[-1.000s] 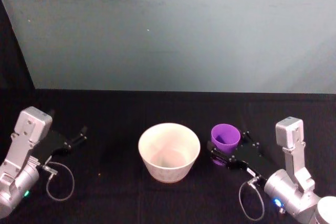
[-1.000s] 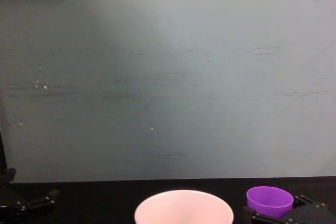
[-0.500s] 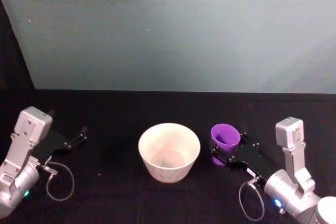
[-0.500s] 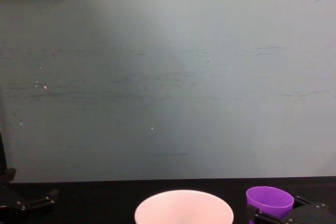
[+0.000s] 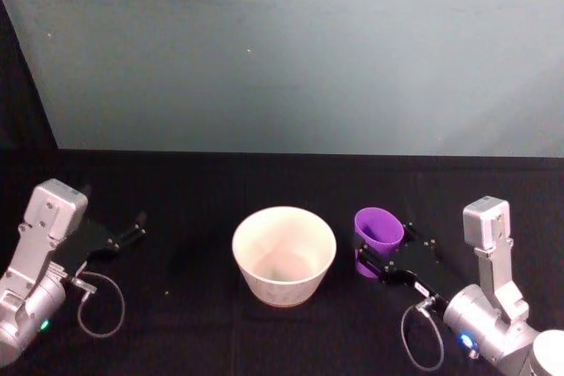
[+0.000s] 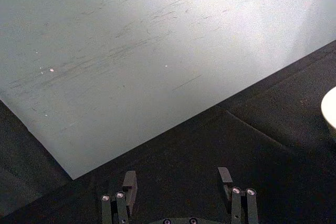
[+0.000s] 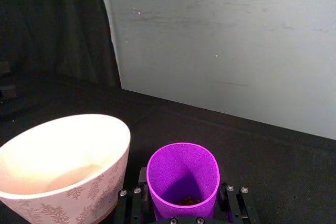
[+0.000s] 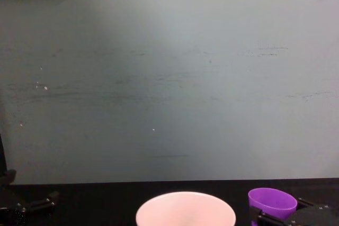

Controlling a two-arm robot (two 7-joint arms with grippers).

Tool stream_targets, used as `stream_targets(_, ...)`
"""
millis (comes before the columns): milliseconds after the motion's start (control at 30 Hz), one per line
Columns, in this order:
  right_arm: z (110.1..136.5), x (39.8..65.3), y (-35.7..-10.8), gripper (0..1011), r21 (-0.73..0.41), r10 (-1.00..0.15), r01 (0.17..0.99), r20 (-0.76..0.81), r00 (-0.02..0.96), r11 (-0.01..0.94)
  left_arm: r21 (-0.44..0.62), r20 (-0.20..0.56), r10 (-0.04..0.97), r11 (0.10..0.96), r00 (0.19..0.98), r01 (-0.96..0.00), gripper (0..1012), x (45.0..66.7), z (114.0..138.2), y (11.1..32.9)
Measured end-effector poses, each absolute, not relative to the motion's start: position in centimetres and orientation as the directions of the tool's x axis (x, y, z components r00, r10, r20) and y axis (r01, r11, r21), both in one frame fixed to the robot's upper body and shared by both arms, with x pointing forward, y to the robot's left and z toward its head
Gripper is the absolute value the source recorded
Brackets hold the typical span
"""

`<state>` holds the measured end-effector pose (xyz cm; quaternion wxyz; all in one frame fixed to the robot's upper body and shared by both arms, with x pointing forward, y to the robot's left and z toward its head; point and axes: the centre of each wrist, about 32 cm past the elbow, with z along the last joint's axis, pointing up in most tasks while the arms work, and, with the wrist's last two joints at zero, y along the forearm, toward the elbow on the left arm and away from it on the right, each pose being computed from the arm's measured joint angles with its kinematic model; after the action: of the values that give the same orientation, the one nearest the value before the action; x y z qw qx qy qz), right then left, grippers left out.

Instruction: Pick up the cup and pour the mung beans from the cup into the bowl.

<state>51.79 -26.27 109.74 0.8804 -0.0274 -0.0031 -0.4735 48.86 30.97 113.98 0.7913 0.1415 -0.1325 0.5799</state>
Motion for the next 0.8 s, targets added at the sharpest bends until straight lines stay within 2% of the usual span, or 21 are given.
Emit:
stream_targets(300,111.8,51.4,-26.9,722,-0.042,-0.823,0.824,0.045,0.566,0.564,0.07,0.374,0.88,0.287,0.292,-0.955,1000,48.9,114.0,31.0)
stream_targets(800,118.8,50.8,-28.0,722,-0.018,-0.802,0.804,0.061,0.594,0.595,0.07,0.374,0.88,0.287,0.292,-0.955,1000,48.9,114.0,31.0)
